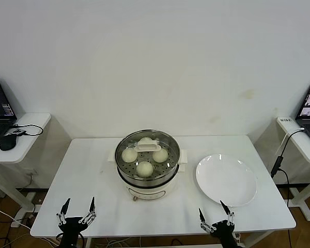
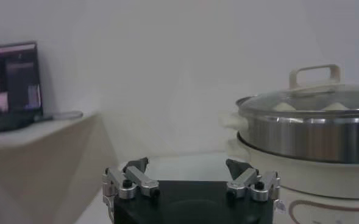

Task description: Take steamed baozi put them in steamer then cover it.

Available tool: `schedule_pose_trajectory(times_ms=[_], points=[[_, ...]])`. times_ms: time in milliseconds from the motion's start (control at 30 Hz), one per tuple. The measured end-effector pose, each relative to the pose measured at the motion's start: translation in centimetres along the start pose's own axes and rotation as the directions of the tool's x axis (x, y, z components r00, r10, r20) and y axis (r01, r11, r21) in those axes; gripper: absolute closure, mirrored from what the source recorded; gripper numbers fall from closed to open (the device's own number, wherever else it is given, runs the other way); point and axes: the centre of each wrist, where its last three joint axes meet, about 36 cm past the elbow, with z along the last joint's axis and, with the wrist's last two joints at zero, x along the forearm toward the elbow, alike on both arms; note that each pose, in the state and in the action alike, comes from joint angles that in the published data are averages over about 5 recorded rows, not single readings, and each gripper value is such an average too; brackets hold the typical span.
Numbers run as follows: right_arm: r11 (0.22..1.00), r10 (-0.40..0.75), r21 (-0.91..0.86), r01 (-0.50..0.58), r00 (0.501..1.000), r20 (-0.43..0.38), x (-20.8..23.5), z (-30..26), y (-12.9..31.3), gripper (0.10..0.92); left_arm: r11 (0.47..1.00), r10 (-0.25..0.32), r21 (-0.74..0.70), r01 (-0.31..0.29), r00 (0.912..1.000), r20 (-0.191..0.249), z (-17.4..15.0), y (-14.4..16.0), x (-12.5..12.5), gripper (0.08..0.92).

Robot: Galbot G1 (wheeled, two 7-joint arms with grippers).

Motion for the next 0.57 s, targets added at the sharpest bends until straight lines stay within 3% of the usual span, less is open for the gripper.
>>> schedule_pose_trajectory(times_ms=[567], points=[[0.997, -0.036, -0.066, 0.035, 0.999, -0.014, 0.4, -0.4, 0.0, 0.199, 0.995, -0.05, 0.09, 0.053, 0.9984, -0.026, 1.6, -0.9, 0.5, 0.177]])
